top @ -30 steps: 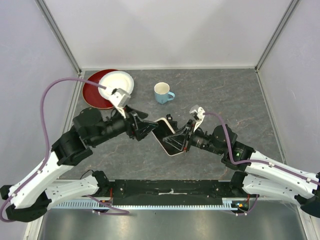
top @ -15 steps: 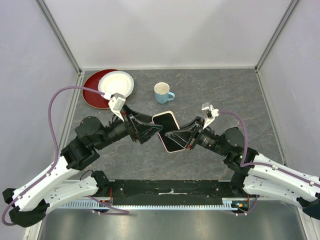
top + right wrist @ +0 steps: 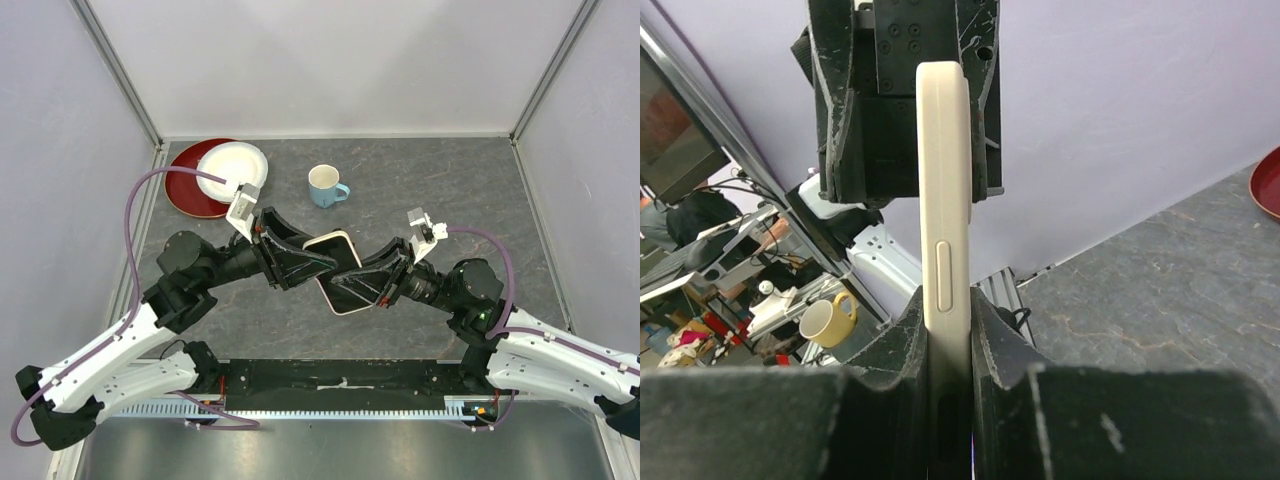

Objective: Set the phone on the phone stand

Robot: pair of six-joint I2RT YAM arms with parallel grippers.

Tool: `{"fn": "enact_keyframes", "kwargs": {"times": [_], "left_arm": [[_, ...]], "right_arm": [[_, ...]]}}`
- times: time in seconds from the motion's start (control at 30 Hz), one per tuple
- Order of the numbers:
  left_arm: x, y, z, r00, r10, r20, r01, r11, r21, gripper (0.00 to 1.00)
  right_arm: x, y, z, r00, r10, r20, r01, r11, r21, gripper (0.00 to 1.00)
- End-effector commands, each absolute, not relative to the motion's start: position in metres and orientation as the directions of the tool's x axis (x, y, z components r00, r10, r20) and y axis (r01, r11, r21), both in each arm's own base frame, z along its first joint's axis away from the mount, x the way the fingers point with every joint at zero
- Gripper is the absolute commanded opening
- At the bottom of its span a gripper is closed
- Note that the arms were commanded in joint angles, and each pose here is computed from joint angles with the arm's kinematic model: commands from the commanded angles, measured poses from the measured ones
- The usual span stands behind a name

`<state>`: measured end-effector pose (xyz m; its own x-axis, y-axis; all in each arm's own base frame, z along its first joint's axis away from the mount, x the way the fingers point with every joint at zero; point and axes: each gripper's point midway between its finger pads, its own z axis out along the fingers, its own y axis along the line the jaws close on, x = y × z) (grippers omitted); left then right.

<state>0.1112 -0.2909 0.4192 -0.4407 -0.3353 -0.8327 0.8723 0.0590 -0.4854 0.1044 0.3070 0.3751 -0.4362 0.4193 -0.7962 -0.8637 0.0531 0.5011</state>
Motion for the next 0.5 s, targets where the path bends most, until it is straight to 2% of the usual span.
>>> {"fn": "enact_keyframes", "kwargs": {"times": [0.0,0.03,0.07,0.23,0.27,0.33,0.47], "left_arm": [[0.094,-0.292,0.442,-0.45,-0.347,-0.823,0.887,-0.065,-0.457,0.5],[0.094,-0.293,0.443,-0.452,-0.338,-0.825,0.887,-0.069,-0.457,0.47],[0.096,-0.298,0.439,-0.461,-0.321,-0.827,0.883,-0.071,-0.465,0.4],[0.088,-0.301,0.444,-0.429,-0.274,-0.861,0.903,-0.114,-0.414,0.23],[0.089,-0.3,0.444,-0.404,-0.273,-0.873,0.915,-0.102,-0.391,0.11],[0.095,-0.297,0.445,-0.39,-0.261,-0.883,0.92,-0.069,-0.386,0.02],[0.098,-0.289,0.447,-0.346,-0.264,-0.9,0.937,-0.047,-0.346,0.02]], "right_arm": [[0.095,0.3,0.407,-0.401,0.495,-0.771,-0.893,-0.023,0.45,0.0],[0.095,0.301,0.407,-0.403,0.494,-0.77,-0.892,-0.023,0.452,0.0],[0.096,0.304,0.405,-0.408,0.485,-0.774,-0.891,-0.024,0.454,0.0],[0.099,0.309,0.406,-0.401,0.479,-0.781,-0.894,-0.019,0.447,0.0],[0.1,0.311,0.404,-0.406,0.472,-0.783,-0.892,-0.019,0.451,0.0],[0.099,0.313,0.4,-0.404,0.454,-0.794,-0.894,-0.012,0.448,0.0],[0.104,0.311,0.387,-0.384,0.424,-0.82,-0.895,0.046,0.443,0.0]]}}
